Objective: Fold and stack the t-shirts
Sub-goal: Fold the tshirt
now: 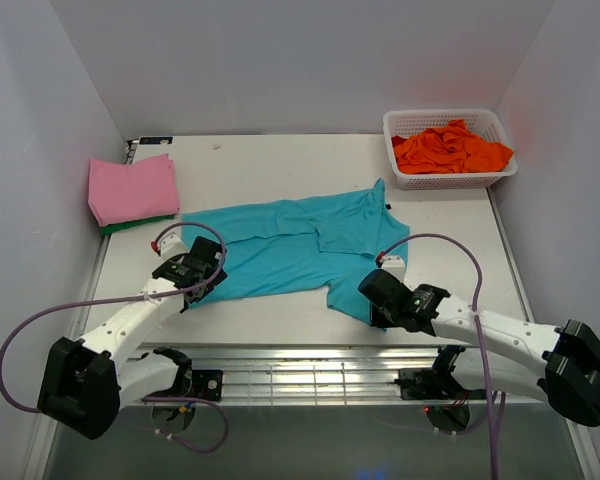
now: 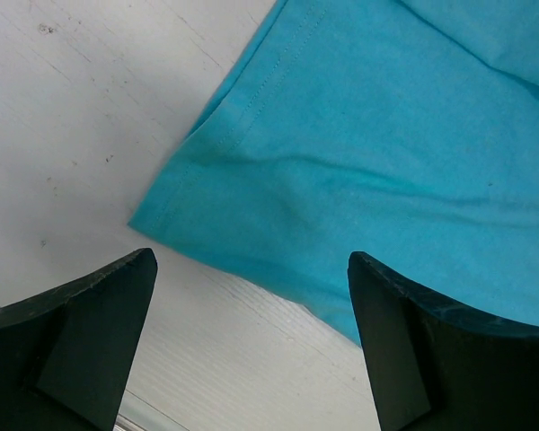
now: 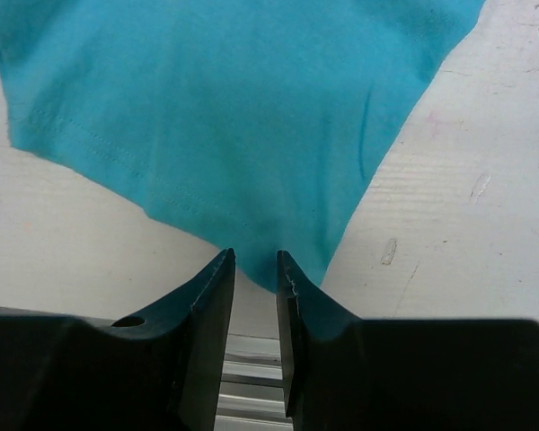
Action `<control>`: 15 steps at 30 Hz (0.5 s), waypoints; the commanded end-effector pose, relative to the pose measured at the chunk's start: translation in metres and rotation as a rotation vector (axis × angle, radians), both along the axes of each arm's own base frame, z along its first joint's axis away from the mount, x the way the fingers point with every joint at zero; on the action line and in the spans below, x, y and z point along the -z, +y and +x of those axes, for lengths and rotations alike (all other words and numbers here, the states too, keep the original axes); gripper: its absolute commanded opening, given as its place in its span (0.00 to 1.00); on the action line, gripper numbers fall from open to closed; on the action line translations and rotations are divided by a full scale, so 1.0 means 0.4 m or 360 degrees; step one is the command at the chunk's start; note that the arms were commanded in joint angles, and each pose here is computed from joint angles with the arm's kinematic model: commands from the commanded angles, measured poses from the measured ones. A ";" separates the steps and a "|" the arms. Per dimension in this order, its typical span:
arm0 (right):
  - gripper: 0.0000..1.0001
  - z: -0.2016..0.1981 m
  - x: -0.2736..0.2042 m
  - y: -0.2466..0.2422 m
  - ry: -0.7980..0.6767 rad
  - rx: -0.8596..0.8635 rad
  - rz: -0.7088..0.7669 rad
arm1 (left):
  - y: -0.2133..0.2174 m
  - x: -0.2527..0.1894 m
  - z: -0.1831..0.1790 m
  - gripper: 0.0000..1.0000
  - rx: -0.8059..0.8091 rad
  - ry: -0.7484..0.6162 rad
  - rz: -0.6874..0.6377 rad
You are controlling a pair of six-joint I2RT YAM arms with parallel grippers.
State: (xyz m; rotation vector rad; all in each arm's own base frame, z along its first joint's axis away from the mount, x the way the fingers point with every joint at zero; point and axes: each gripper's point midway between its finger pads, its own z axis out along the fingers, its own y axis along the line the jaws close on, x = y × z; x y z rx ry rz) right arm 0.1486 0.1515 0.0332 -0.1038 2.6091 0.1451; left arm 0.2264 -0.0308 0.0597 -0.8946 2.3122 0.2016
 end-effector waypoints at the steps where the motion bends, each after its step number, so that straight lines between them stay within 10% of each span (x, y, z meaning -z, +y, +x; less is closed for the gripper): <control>1: 0.31 -0.001 -0.041 0.010 -0.0066 0.0063 0.0065 | -0.005 -0.015 0.012 0.98 0.0014 -0.0063 -0.0034; 15: 0.33 -0.022 -0.028 -0.049 -0.0029 0.0195 -0.0148 | -0.013 -0.009 0.015 0.98 0.0040 -0.0061 -0.0052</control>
